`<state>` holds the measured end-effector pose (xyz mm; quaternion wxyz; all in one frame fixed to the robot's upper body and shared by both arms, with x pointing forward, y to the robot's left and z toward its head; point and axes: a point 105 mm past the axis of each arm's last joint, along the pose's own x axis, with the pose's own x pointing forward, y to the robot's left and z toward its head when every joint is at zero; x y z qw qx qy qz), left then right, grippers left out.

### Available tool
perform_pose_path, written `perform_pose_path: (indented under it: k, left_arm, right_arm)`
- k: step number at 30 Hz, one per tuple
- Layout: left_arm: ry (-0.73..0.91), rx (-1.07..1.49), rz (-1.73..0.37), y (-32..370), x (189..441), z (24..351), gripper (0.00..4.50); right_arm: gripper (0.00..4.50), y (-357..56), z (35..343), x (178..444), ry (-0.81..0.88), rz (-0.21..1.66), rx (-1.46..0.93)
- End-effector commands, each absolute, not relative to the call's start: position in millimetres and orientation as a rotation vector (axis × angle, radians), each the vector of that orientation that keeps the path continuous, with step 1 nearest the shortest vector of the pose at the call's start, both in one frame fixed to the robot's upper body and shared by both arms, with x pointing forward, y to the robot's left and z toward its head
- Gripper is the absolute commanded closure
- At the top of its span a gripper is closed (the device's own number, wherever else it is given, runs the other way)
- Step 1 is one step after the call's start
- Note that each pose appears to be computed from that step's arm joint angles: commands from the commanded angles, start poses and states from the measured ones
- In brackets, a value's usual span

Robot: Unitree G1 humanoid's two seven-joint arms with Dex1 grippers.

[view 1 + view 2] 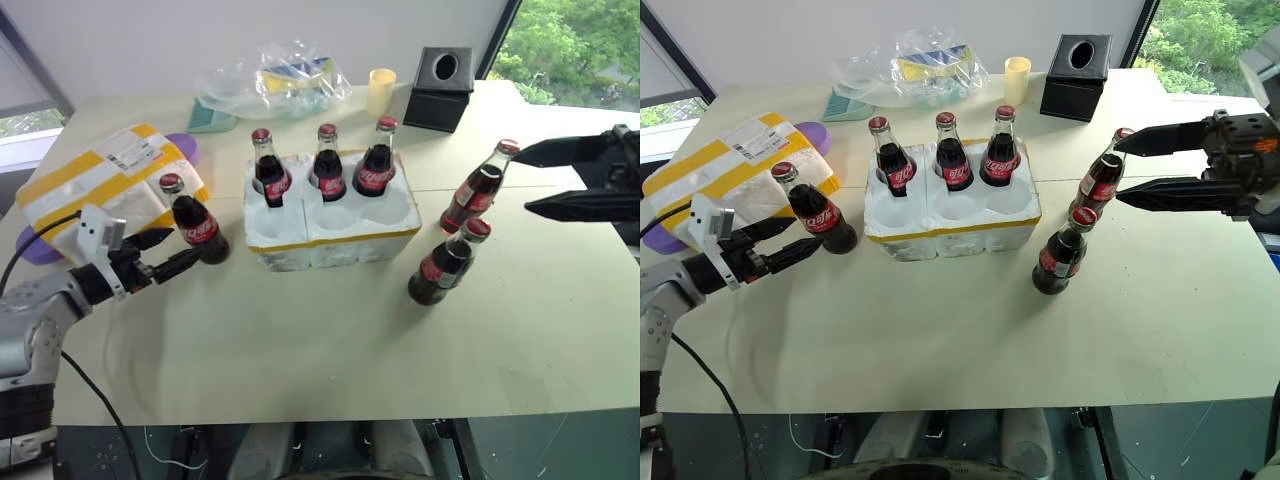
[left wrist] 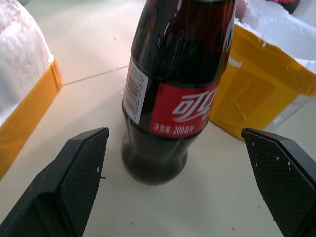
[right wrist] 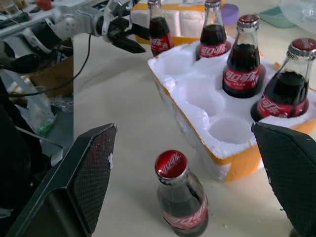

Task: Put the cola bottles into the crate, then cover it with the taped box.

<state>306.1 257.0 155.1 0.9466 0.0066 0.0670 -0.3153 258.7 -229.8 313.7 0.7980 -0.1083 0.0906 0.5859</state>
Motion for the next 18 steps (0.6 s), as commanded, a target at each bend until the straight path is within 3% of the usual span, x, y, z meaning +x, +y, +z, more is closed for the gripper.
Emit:
perform_pose_path:
  k: [1,10,12,15,18]
  left_arm:
    - [0.084,0.034,-0.631,252.7,317.1,165.5,0.0]
    - [0.061,0.022,-0.611,240.4,346.5,157.7,0.0]
    - [0.053,0.011,-0.63,238.5,345.5,159.8,0.5]
    - [0.055,0.015,-0.655,237.6,342.2,164.3,1.8]
    - [0.08,0.034,-0.686,239.1,338.7,171.7,1.79]
  right_arm:
    - [0.02,-224.9,330.9,250.6,0.121,1.269,-0.265]
    - [0.02,-217.9,325.0,253.8,0.101,1.276,-0.227]
    - [0.0,-217.5,324.4,253.9,0.098,1.271,-0.22]
    - [0.0,-218.3,323.1,253.8,0.092,1.26,-0.215]
    - [0.0,-218.8,323.2,254.1,0.082,1.247,-0.194]
